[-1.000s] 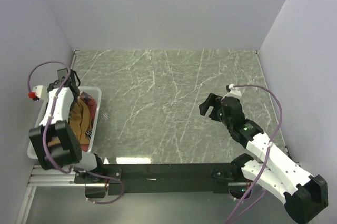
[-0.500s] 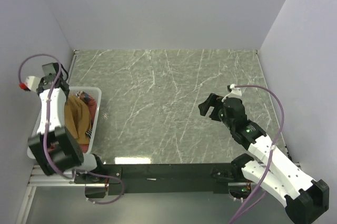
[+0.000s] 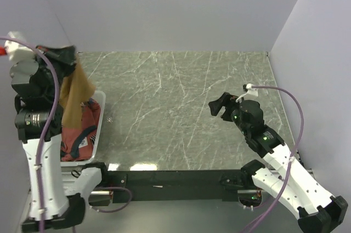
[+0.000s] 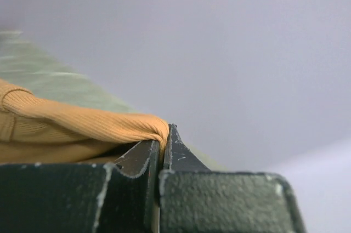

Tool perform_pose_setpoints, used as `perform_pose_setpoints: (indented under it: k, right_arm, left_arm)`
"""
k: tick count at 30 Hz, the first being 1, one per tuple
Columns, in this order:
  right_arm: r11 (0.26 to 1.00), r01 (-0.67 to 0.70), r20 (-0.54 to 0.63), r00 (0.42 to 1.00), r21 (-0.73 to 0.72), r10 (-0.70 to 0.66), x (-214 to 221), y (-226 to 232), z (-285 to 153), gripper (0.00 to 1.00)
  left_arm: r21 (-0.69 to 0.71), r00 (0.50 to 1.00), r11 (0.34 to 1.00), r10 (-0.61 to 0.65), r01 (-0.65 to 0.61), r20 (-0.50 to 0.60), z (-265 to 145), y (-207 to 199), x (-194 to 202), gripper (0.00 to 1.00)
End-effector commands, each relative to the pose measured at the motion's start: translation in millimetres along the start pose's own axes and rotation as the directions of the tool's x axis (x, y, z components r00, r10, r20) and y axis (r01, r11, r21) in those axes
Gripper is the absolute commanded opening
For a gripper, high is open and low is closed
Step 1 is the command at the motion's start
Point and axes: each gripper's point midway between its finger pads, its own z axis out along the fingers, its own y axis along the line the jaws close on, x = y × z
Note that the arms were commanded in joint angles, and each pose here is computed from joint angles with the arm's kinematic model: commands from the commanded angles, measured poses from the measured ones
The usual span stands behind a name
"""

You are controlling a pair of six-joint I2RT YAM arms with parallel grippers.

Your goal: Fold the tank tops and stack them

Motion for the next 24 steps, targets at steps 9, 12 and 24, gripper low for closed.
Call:
perform_pose_setpoints:
  k: [9, 12, 24]
  right_arm:
    - [0.998, -0.013, 0.160, 0.987, -0.054, 0.021, -65, 31, -19, 0.91]
    - [0.999, -0.023, 0.165, 0.986, -0.044, 0.030, -68, 31, -19, 0.91]
    - [0.989, -0.078, -0.064, 0.994, 0.124, 0.086, 20, -17, 18, 0.88]
  left_arm:
    - [0.513, 0.976, 0.856, 0.058, 0.059, -0.210, -51, -227, 71, 0.00]
    - [0.451, 0.963, 0.889, 0.052, 0.077, -0.266, -35, -228, 115, 0.01]
    - [0.112, 0.734, 0.993, 0.104, -0.037, -0.671, 85, -41, 376, 0.51]
